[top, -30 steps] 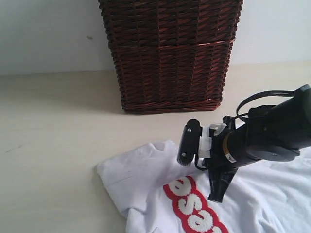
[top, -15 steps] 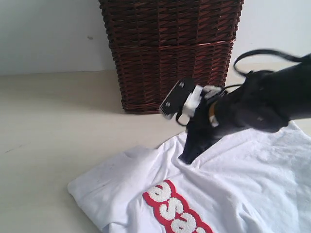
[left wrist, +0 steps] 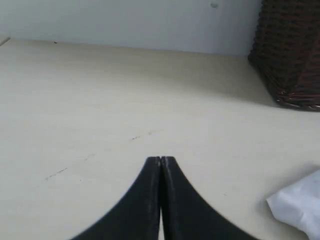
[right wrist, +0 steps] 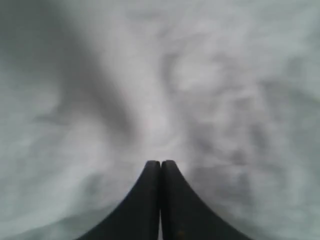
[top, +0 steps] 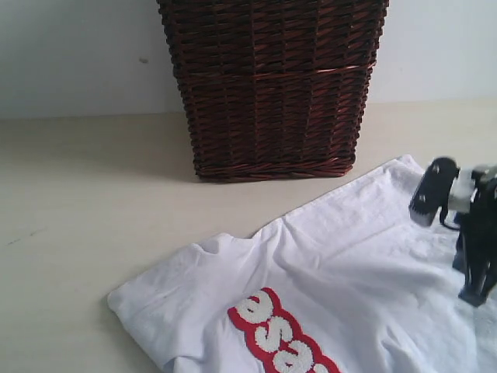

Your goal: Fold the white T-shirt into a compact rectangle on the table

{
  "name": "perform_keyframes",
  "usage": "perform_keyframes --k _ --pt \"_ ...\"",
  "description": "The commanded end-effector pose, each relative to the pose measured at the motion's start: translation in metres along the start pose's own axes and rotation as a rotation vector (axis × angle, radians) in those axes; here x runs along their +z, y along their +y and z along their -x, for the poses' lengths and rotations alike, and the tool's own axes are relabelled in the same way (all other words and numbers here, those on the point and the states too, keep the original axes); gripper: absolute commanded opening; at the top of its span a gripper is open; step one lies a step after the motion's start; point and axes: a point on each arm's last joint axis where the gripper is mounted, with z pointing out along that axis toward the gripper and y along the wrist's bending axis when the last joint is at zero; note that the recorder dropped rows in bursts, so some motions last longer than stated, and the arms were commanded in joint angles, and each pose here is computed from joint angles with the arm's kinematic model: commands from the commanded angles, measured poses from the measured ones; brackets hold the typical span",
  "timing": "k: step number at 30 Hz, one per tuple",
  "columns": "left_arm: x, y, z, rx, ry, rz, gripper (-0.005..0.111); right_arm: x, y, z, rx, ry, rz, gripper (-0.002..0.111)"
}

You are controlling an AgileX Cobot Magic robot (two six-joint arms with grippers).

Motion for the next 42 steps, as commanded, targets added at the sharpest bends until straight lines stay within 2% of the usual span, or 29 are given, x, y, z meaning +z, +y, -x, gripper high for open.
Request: perform_keyframes --k 1,5,13,19,21,23,24,25,26,27,30,31,33,35,39,42 --pt "-0.001 0.0 0.002 -0.006 -0.019 0.0 0.0 0.023 0.015 -0.005 0.059 0.023 0.15 0.0" --pt "-0.001 0.0 0.002 -0.006 -0.019 0.0 0.0 0.03 0.026 0.0 0.117 0.031 0.238 0.0" --pt "-0.001 0.0 0.002 -0.006 -0.019 0.0 0.0 0.027 0.069 0.029 -0.063 0.061 0.323 0.0" --pt "-0.001 0.0 0.002 -0.006 -0.019 0.0 0.0 0.019 0.077 0.038 -0.056 0.03 0.316 0.0" --pt "-0.001 0.0 0.002 -0.006 -0.019 0.0 0.0 -0.005 0.07 0.037 -0.031 -0.006 0.223 0.001" --pt "-0.001 0.0 0.002 -0.006 -0.019 0.0 0.0 -0.039 0.063 0.033 -0.06 -0.076 0.084 0.013" --pt "-0.001 0.0 0.002 -0.006 -0.019 0.0 0.0 -0.061 0.057 0.027 -0.068 -0.132 0.005 0.027" --pt "-0.001 0.0 0.002 -0.006 -0.019 0.0 0.0 -0.072 0.053 0.023 -0.048 -0.165 -0.029 0.035" --pt "-0.001 0.0 0.002 -0.006 -0.019 0.0 0.0 -0.086 0.043 0.011 0.012 -0.194 -0.081 0.048" --pt "-0.001 0.0 0.002 -0.006 -0.019 0.0 0.0 -0.088 0.029 -0.005 0.103 -0.174 -0.099 0.05" --pt "-0.001 0.0 0.002 -0.006 -0.019 0.0 0.0 -0.07 -0.002 -0.043 0.318 -0.098 -0.097 0.047" --pt "-0.001 0.0 0.002 -0.006 -0.019 0.0 0.0 -0.057 -0.015 -0.059 0.361 -0.066 -0.087 0.047" --pt "-0.001 0.0 0.002 -0.006 -0.019 0.0 0.0 -0.038 -0.023 -0.069 0.397 -0.065 -0.016 0.047" --pt "-0.001 0.0 0.002 -0.006 -0.019 0.0 0.0 -0.02 -0.025 -0.073 0.382 -0.071 0.066 0.047" --pt "-0.001 0.0 0.002 -0.006 -0.019 0.0 0.0 -0.002 -0.027 -0.074 0.377 -0.093 0.116 0.046" --pt "-0.001 0.0 0.002 -0.006 -0.019 0.0 0.0 0.002 -0.027 -0.072 0.366 -0.104 0.137 0.036"
